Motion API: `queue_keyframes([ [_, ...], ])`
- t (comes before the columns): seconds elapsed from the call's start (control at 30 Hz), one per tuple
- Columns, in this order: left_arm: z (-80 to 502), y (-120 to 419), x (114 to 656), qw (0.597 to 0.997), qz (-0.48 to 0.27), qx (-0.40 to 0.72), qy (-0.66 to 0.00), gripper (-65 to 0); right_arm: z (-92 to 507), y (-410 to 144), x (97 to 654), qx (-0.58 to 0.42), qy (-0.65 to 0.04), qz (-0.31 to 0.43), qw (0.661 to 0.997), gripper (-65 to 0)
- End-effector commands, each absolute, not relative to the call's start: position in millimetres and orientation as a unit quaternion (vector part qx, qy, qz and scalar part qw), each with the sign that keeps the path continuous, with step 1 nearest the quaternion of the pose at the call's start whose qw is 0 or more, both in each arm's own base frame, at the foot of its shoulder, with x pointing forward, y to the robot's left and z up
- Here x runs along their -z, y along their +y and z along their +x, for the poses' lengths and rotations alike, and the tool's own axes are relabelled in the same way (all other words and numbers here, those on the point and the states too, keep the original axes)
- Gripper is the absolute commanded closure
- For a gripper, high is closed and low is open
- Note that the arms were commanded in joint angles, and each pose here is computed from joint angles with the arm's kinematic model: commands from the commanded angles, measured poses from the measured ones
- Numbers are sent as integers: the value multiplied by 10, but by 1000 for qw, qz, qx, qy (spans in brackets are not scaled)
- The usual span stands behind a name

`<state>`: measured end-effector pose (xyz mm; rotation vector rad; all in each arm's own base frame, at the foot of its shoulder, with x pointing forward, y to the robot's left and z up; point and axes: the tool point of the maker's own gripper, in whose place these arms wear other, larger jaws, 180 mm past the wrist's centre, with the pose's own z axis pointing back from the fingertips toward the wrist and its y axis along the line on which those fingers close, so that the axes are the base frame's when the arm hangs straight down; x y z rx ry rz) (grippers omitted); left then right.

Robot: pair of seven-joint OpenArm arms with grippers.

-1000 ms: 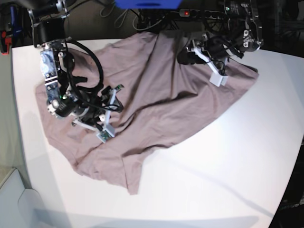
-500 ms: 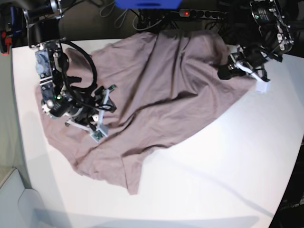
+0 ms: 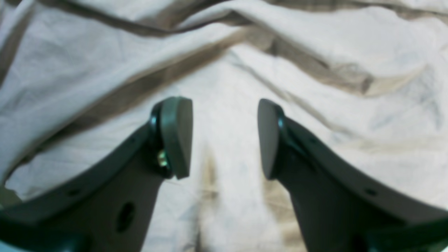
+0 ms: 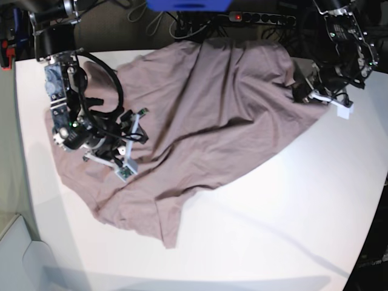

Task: Layout the t-shirt on the table in an organized manner, then fold the t-shirt properly
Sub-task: 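Move the left gripper inward over the shirt and pinch the fabric, then drag the pinched fabric with the left gripper outward, flattening the shirt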

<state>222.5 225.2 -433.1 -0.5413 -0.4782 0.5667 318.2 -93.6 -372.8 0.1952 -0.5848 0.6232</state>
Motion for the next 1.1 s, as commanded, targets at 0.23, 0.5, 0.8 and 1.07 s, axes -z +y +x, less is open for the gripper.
queue_keyframes([
  [0.23, 2651, 2757, 4102, 895, -179, -300, -276, -1, 3291, -929, 3584, -305, -307, 94, 896, -302],
  [0.5, 3241, 3080, 4225, 895, -146, -322, -272, -1, 3255, -1005, 3622, -306, -299, 87, 900, -302],
  [0.8, 3660, 3483, 4211, 887, -105, -323, -313, -1, 3187, -1243, 3685, -310, -283, 62, 906, -302],
  [1.07, 3943, 3694, 3853, 871, -104, -326, -351, -1, 3350, -1568, 3435, -263, -321, 38, 909, -302],
])
